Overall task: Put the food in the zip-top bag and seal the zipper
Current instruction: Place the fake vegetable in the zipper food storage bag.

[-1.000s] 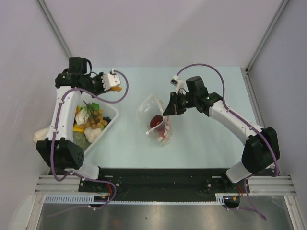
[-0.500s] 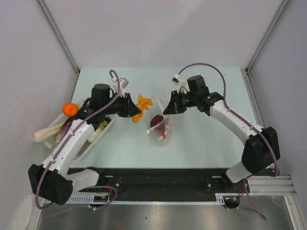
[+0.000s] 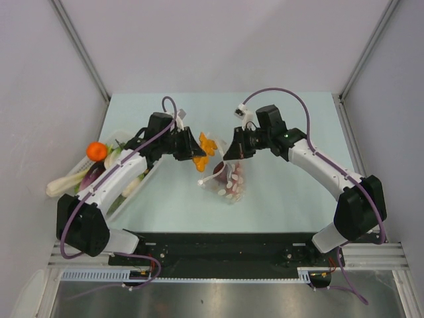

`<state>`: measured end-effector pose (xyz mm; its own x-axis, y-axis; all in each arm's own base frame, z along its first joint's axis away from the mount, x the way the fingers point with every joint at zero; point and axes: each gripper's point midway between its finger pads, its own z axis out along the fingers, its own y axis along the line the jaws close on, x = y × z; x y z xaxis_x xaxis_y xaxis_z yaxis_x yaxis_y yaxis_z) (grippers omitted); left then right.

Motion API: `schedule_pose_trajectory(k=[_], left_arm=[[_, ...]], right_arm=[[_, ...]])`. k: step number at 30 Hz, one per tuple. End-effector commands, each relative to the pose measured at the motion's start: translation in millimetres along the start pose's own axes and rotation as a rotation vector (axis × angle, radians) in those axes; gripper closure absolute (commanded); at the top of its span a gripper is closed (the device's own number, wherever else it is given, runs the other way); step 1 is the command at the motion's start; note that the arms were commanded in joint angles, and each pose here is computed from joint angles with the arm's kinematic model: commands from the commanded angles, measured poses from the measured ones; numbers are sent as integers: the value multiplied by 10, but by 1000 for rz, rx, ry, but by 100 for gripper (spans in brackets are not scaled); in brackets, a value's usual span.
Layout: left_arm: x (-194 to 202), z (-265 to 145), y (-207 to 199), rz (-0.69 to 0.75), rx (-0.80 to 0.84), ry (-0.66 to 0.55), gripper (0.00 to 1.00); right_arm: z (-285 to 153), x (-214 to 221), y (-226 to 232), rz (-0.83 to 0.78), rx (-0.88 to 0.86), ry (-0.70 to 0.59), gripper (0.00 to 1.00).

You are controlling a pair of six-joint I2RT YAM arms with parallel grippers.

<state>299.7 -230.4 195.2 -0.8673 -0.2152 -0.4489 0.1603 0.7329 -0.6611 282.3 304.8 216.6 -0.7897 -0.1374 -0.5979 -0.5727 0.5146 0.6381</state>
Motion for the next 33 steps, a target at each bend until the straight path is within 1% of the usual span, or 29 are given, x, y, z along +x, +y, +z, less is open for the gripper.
schedule_pose_trajectory(k=[1,9,12,13,14,16,18,19,20,22,23,24,25,27,30,32,33], left_arm=[[-132,-81,-266,-30,47,-38,92],[7,-79,-329,-2,59,-22,83],[19,-111,-396,42,71,-33,80],[35,-133,-435,64,82,-36,78],[58,-141,-435,71,79,-32,70],[116,-204,-494,119,115,-20,65],[160,-265,-491,164,123,-13,54],[165,-300,-481,226,128,-15,45],[179,-391,-499,262,130,-18,28],[193,-495,-421,335,101,-11,10],[121,-596,-466,378,105,-38,1],[68,-651,-447,410,90,-58,0],[-9,-723,-351,461,40,-83,0],[-154,-887,-351,520,4,-137,0],[-233,-1010,-85,563,-116,-142,0],[-187,-1013,193,562,-206,-105,2],[-161,-1009,263,566,-225,-94,3]], right_arm=[[-80,-102,211,-76,-45,-45,100],[-31,-80,252,-77,-65,-34,100],[-38,-87,352,-82,-117,-32,100],[-61,-65,422,-82,-160,-19,100],[-82,-72,473,-78,-184,-18,100],[-109,-91,564,-91,-229,-23,100],[-155,-142,628,-110,-250,-43,100],[-170,-153,626,-108,-251,-47,100],[-183,-168,627,-110,-251,-53,100],[-187,-178,612,-107,-249,-56,100],[-192,-175,617,-108,-250,-55,100],[-196,-181,613,-111,-249,-56,100],[-190,-172,614,-112,-251,-53,100],[-194,-168,617,-115,-252,-52,100],[-185,-160,609,-117,-254,-49,100],[-190,-162,613,-115,-257,-49,100],[-183,-159,615,-116,-258,-48,100]])
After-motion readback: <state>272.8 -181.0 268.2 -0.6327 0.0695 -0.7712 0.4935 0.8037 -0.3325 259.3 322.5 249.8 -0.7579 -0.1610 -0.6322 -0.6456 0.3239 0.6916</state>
